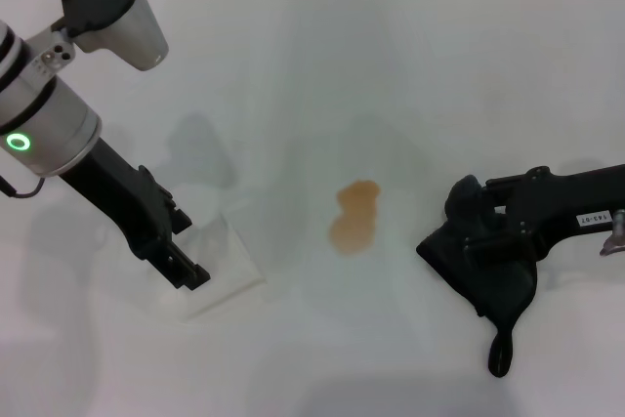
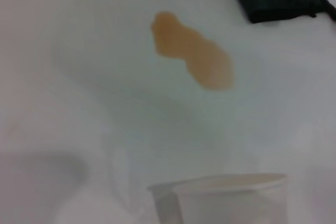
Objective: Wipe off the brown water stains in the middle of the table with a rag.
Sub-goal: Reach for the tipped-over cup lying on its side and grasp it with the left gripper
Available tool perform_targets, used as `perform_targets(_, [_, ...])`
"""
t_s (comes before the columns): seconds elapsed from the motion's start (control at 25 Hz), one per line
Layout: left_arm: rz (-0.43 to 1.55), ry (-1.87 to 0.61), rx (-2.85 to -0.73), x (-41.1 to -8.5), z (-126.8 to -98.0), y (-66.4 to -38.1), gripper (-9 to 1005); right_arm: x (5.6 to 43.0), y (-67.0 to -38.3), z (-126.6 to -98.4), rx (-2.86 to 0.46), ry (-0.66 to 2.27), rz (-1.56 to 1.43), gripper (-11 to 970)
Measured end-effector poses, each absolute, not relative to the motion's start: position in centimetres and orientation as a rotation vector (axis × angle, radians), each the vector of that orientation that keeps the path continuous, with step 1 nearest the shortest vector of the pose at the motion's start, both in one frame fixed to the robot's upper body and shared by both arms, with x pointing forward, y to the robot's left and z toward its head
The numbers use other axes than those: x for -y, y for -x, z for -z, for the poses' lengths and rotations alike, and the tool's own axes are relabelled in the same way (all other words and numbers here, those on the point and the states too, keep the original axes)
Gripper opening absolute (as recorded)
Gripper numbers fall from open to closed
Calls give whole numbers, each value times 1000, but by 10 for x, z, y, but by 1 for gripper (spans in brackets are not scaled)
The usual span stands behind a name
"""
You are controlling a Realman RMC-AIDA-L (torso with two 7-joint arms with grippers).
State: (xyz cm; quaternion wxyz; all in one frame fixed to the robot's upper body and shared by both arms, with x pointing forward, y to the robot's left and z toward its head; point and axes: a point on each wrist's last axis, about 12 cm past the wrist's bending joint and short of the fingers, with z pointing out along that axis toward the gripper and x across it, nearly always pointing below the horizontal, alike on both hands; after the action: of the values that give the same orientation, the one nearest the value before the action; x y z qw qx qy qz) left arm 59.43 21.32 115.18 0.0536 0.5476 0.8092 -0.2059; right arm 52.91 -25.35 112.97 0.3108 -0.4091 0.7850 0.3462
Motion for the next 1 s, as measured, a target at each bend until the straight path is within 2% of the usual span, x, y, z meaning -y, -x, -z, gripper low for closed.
perform_targets(1.0, [641,-1698,-2419,-201,-1142,-594,832,253,-528,-1130,-2073,1085,-921,722])
